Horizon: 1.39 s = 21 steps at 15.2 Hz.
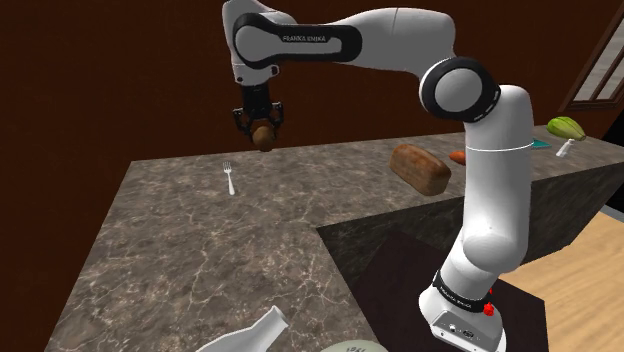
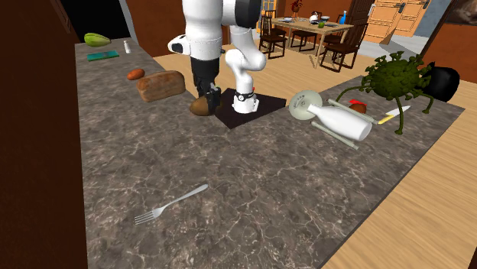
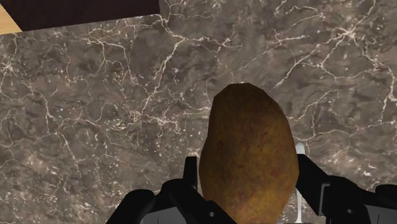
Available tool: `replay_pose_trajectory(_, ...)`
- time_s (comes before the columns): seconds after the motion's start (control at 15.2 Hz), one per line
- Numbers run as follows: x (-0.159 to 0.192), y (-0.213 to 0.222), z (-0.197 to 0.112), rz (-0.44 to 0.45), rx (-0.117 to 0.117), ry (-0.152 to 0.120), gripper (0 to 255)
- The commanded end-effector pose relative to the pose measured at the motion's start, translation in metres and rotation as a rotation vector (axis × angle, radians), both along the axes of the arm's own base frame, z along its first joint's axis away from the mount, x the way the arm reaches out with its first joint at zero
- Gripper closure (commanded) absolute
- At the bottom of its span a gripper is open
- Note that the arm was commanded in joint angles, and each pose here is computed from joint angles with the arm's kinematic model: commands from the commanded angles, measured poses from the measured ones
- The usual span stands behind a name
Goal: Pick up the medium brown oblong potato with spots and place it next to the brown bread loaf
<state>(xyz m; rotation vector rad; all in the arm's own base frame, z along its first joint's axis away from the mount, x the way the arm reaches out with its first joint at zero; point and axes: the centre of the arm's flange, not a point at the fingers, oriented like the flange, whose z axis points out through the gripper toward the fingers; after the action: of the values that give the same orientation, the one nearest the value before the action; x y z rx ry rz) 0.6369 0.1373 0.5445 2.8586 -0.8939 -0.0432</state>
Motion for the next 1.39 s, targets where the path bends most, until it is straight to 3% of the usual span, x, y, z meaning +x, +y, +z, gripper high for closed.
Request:
replay_pose_trajectory(0.0, -0.009, -0.025, -0.001, 0.000, 0.000, 0.000, 255)
replay_pose_trajectory(1.32, -0.101, -0.272, -0.001, 0.000, 0.000, 0.000, 255)
